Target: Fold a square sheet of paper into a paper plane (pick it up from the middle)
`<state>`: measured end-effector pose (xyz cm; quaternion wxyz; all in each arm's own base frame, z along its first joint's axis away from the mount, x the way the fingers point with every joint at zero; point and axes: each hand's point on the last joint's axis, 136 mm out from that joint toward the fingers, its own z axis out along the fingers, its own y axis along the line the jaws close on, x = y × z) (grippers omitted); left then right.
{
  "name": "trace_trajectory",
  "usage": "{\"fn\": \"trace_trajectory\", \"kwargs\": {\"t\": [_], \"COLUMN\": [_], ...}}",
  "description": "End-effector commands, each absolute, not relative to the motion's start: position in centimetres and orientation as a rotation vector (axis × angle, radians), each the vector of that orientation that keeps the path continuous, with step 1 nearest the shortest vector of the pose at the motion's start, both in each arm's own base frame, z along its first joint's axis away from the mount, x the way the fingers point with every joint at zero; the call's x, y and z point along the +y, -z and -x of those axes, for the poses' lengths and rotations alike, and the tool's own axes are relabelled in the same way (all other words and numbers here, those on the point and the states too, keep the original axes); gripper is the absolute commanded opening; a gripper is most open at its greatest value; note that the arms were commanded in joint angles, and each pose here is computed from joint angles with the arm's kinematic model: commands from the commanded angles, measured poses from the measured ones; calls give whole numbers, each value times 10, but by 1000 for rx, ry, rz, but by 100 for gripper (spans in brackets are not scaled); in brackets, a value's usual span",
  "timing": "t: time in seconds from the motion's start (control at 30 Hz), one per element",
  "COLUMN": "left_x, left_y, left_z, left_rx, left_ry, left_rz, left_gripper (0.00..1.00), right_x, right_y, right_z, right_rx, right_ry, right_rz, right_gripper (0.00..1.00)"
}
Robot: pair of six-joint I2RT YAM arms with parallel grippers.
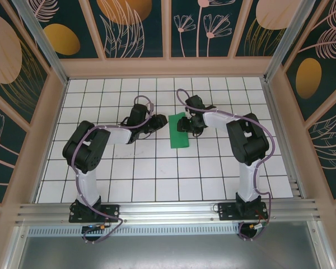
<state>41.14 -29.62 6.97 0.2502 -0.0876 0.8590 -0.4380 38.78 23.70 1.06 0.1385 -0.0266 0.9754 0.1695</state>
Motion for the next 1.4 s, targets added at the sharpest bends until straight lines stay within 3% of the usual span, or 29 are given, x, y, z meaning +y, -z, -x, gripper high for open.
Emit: {"fn": "trace_trajectory", "kwargs": {"t": [0.0, 0.6, 1.37], "left_x": [-313, -332, -330], "left_y": [-78, -50, -2], "left_z": [-414, -412, -405], "left_rx": [2320, 2417, 2627], "left_ry": [1261, 1268, 1092], "left_rz": [186, 165, 172], "left_gripper": [33, 12, 5], "right_x": [208, 209, 210], "right_y": [76, 85, 89], "right_z": [-353, -347, -344], "right_rx": [3012, 3045, 3053], "right_ry": [-279, -288, -289], "right_rz": [58, 81, 82], "right_gripper": [55, 56, 56]}}
